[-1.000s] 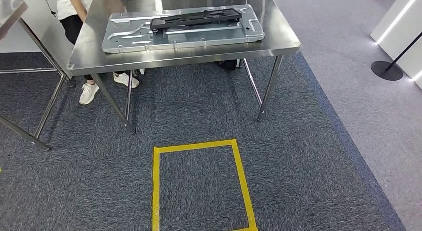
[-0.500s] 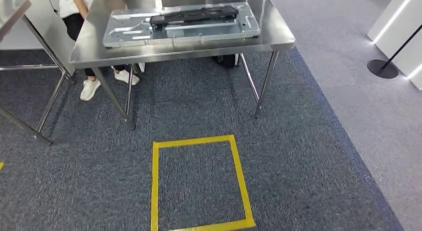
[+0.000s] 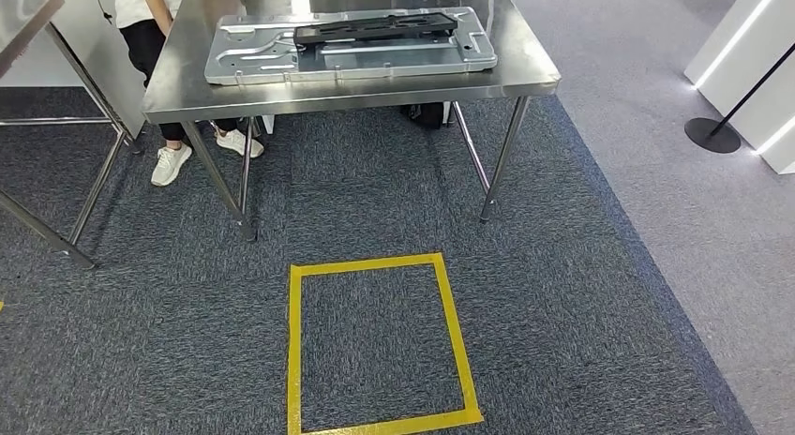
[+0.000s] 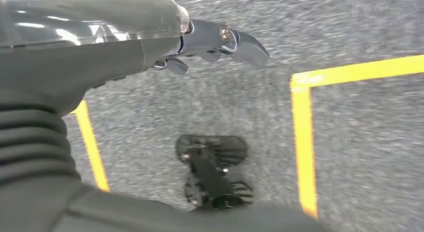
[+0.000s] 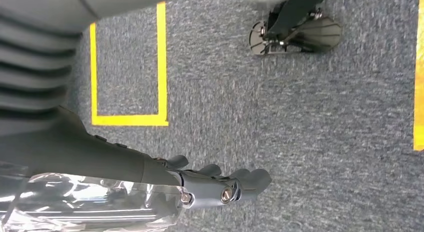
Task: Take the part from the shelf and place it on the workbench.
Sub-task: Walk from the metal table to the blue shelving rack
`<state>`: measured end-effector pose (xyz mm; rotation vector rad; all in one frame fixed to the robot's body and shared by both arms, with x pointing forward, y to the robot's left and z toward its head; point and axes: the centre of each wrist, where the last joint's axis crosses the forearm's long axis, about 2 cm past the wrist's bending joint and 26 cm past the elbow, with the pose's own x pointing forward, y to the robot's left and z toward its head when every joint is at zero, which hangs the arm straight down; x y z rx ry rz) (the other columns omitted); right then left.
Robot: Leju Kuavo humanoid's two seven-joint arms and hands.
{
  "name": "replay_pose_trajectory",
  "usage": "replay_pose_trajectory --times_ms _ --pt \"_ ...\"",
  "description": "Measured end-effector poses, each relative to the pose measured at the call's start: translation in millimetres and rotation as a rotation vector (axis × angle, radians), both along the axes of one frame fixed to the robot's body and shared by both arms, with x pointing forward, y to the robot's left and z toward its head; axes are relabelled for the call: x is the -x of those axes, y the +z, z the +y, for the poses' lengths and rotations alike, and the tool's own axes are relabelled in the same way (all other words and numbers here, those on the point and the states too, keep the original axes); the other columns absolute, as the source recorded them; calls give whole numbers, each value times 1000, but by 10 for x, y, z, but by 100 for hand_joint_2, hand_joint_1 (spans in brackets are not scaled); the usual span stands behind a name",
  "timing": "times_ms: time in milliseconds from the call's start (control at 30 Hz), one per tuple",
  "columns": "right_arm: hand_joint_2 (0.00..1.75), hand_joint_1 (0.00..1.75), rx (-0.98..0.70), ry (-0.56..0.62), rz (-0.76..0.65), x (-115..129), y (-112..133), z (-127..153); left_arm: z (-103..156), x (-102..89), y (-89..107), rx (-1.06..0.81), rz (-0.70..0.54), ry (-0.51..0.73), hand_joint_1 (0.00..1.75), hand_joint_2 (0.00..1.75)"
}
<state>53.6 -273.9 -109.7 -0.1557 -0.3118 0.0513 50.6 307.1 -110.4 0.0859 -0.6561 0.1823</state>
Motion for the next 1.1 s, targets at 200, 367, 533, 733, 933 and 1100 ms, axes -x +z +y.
replay_pose_trajectory --times_ms 200,367,533,733,933,1100 --pt "175 0 19 -19 18 49 -8 -100 -22 44 -6 5 73 13 0 87" --pt "0 0 26 -33 22 93 -13 -171 -37 87 -11 13 109 8 0 0" --pt "0 0 24 -44 27 128 -16 -231 -39 127 -14 13 142 -2 0 0" --pt "0 0 22 -50 28 169 -17 -282 -27 165 -15 12 177 -21 0 0" --pt "44 0 13 -52 28 203 -17 -312 -20 203 -15 12 210 -40 0 0" --pt "0 0 0 -51 30 240 -18 -325 -16 236 -15 10 238 -60 0 0"
